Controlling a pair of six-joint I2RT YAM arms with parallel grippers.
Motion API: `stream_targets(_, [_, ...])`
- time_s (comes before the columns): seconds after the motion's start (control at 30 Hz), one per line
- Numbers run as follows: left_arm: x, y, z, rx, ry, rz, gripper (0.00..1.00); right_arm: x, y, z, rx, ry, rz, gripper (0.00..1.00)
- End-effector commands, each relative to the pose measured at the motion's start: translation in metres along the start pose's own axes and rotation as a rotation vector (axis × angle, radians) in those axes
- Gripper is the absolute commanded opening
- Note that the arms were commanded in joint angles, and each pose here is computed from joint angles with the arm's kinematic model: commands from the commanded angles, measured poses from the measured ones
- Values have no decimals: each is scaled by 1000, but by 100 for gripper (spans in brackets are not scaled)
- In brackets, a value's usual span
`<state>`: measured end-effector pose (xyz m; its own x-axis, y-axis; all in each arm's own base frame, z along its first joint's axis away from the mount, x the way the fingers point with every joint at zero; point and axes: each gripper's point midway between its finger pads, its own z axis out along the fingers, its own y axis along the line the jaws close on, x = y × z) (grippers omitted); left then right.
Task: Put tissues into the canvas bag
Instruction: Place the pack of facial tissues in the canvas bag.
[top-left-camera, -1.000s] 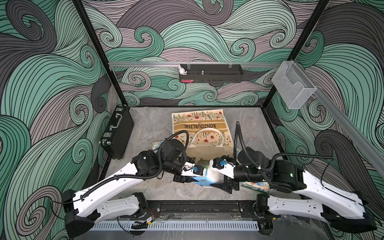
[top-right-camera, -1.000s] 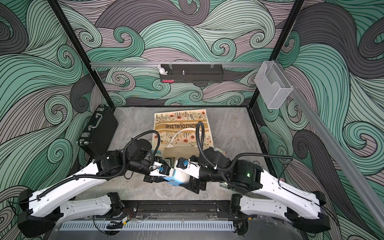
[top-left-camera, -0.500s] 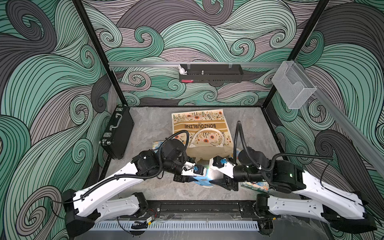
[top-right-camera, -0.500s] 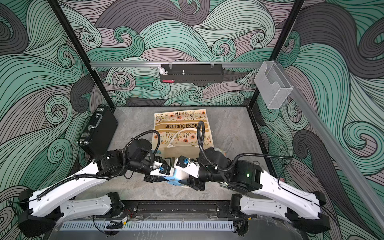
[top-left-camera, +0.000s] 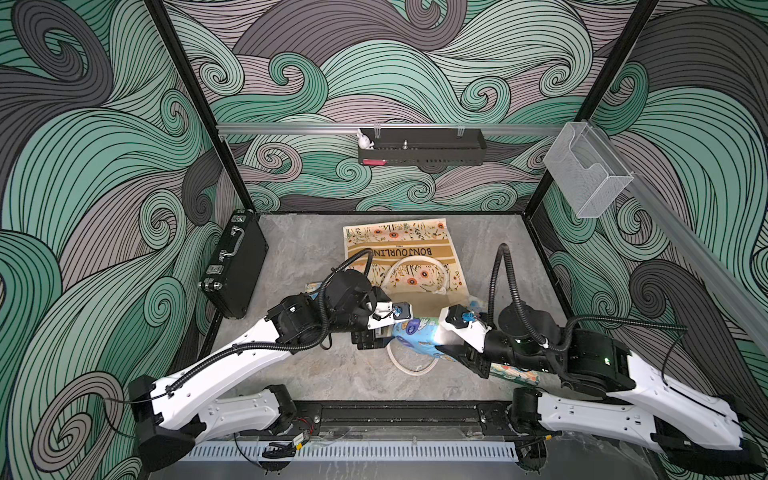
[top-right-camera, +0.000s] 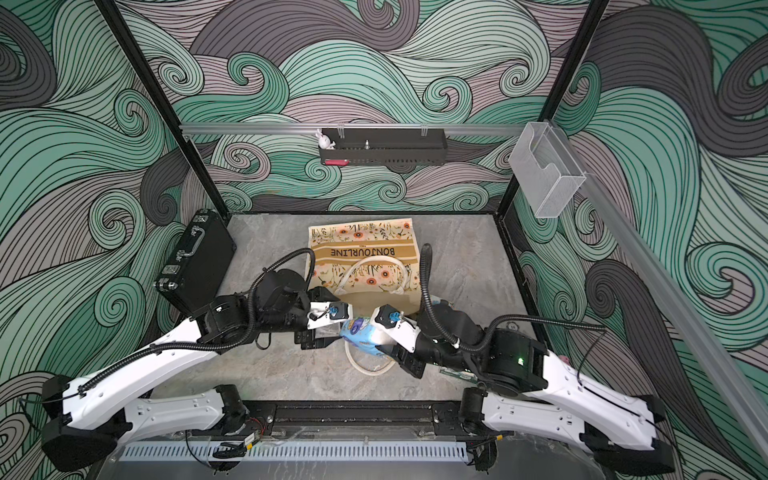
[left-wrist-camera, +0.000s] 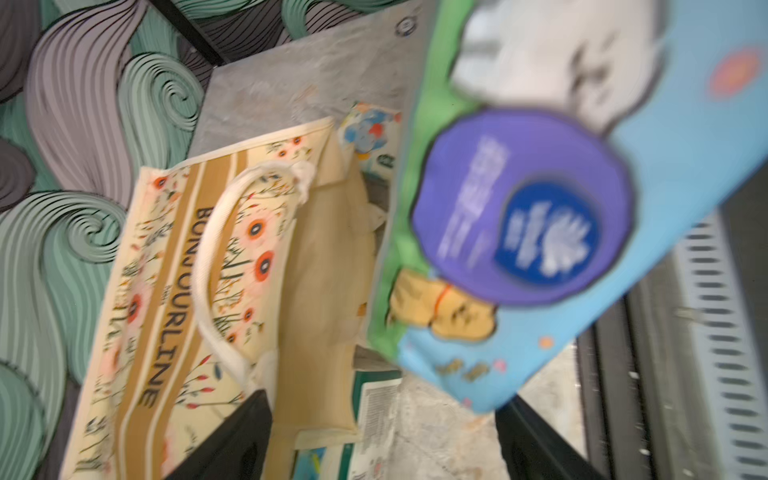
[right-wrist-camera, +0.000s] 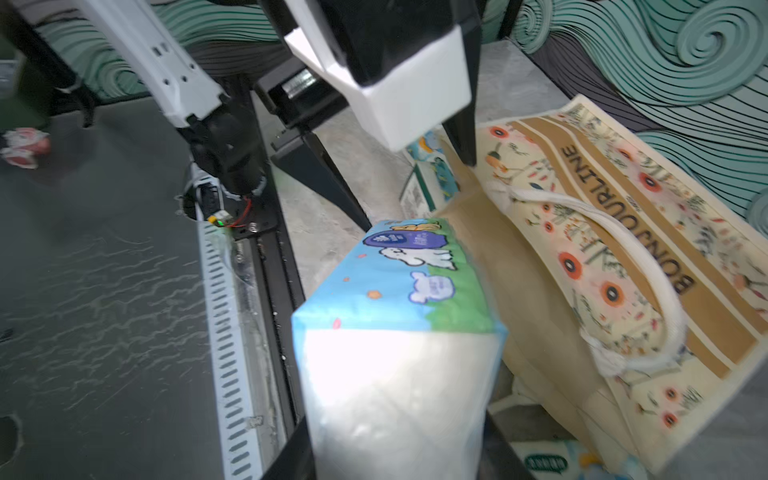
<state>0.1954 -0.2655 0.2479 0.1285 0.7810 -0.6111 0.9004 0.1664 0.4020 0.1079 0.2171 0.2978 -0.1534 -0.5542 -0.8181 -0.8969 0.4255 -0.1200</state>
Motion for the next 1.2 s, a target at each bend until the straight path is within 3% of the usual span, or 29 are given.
stream_targets(0.0, [17,42,13,-178,159,-22,81,16,-51,-30,290,26,38,42])
stream_targets(0.13, [23,55,33,-194,262,0,79,17,-84,-68,474,-53,58,36])
stream_targets(0.23, [18,60,43,-200,271,25,78,20,-94,-88,531,-98,59,35])
stream_targets(0.63, [2,47,110,-66,307,98,70,28,-87,-96,486,-145,56,37])
stream_targets(0.77, [3,52,129,-87,359,125,65,32,-86,-100,474,-168,71,37])
stream_targets(0.83, [4,61,138,-135,405,141,55,34,-85,-101,466,-178,78,37])
stream_targets(0.87, [5,63,142,-146,417,154,42,35,-84,-102,462,-182,80,36])
stream_targets(0.9, [5,63,146,-142,427,177,15,35,-84,-103,460,-189,86,36])
stream_targets(0.93, [5,64,148,-138,436,187,0,35,-83,-104,452,-195,89,36])
stream_targets(1.17, [-40,88,121,-204,294,159,0,34,-68,-97,361,-197,55,36])
